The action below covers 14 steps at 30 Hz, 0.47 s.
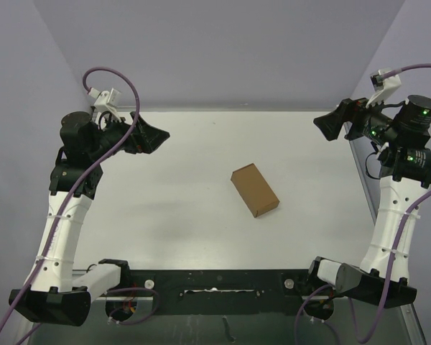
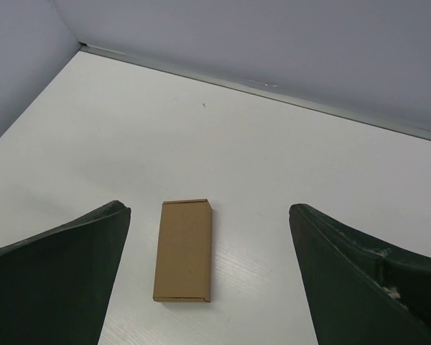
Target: Fold the paper box
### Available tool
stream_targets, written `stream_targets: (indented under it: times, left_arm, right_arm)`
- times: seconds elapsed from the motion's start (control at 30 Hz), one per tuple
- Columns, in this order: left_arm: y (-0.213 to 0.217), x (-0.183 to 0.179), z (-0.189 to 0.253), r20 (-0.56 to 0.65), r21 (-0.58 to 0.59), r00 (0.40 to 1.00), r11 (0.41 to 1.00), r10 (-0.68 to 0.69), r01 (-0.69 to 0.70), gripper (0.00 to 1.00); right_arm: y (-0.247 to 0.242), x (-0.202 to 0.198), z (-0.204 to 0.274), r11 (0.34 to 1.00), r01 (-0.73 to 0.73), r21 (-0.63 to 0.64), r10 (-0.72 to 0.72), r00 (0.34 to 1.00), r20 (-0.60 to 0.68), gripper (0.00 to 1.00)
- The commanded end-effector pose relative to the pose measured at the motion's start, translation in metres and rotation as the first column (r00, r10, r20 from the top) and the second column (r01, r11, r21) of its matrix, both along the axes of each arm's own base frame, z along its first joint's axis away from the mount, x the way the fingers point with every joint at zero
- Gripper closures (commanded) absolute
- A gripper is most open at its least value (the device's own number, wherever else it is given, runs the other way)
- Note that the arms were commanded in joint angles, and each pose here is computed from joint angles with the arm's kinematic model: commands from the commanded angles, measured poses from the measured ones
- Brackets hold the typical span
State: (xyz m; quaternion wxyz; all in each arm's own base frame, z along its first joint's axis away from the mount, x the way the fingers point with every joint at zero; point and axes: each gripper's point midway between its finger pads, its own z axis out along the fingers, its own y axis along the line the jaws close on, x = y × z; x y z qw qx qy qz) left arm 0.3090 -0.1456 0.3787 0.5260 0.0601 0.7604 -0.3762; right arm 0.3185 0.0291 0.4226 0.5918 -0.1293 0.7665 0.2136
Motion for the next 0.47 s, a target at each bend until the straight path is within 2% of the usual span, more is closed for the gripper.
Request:
stream_targets:
  times: [0.0,0.43]
  left_arm:
    - [0.0006,-0.0035,0.0158,0.064,0.002,0.998,1.0,-0.012,0.012,0.02]
    - [0.001,-0.003,0.0134,0.062,0.008,0.998,1.0,-0.012,0.011,0.02]
  right_arm:
    - [-0.0015,-0.0055,0.0175,1.0,0.019,-0.015,-0.018,0.998,0.064,0.02]
    - [-0.0029,-0.004,0.0162,1.0,0.013,-0.025,-0.012,0.997,0.073,0.02]
